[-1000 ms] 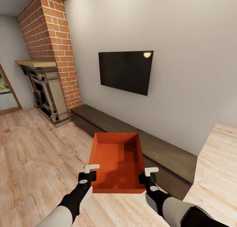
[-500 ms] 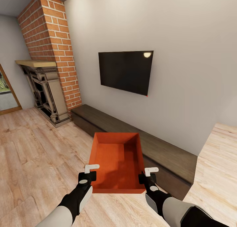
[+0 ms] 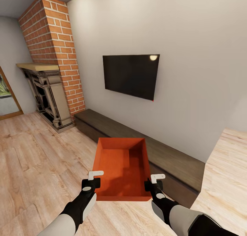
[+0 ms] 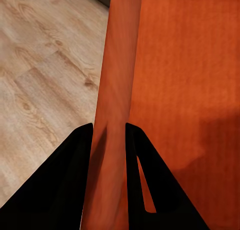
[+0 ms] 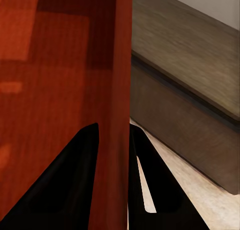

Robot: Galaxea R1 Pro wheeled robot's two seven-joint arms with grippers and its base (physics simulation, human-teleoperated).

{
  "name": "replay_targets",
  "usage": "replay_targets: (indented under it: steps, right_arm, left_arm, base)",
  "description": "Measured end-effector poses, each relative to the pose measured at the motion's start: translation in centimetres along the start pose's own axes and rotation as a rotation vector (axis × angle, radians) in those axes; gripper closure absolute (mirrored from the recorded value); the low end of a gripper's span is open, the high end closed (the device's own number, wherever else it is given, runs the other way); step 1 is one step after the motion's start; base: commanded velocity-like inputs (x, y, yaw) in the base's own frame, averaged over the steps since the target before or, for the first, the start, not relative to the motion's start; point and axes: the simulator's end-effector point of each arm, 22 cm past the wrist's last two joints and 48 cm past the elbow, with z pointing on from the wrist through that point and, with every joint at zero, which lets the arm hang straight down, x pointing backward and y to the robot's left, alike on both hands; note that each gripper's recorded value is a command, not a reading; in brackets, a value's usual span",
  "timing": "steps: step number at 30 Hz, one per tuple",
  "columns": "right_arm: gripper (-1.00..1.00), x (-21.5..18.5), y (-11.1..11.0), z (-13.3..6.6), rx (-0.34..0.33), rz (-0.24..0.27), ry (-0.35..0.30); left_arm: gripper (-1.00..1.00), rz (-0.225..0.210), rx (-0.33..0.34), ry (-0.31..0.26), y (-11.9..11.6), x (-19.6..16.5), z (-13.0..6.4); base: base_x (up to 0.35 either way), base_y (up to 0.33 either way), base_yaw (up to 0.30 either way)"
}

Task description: Move the two storage containers from the living room to the garage. In the garage, place one container on the floor and stack the other container on top of it (either order is fine).

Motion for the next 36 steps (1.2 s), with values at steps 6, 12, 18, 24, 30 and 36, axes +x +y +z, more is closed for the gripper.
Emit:
replay_targets:
  steps: [6, 12, 18, 24, 30, 36]
  right_arm:
    - [1.0, -0.5, -0.1, -0.5, 0.0, 0.0, 0.0]
    - [1.0, -1.0, -0.1, -1.0, 0.0, 0.0, 0.0]
    - [1.0, -1.5, -0.2, -1.4, 0.0, 0.0, 0.0]
    - [1.0, -1.4, -0.2, -1.4, 0.0, -0.001, 0.0]
    - [1.0, -1.6, -0.2, -1.5, 0.0, 0.0, -0.003]
    - [1.0, -2.2, -0.2, -1.7, 0.001, 0.001, -0.013]
  left_arm:
    - [1.0, 0.0, 0.0, 0.0, 0.1, -0.5, -0.5]
    - [1.0, 0.0, 0.0, 0.0, 0.1, -0.9, -1.1]
    - [1.0, 0.0, 0.0, -0.001, 0.2, -1.3, -1.6]
    - [1.0, 0.0, 0.0, 0.0, 0.2, -1.3, -1.6]
    - [1.0, 0.0, 0.0, -0.004, 0.2, -1.5, -1.7]
    - [1.0, -0.001, 0.0, -0.014, 0.2, -2.0, -1.9]
  base:
    - [0.0, 0.0, 0.0]
    - [0.0, 0.0, 0.0]
    - [0.0, 0.0, 0.0]
    - [0.0, 0.0, 0.0]
    - [0.0, 0.0, 0.0]
    - [0.0, 0.0, 0.0]
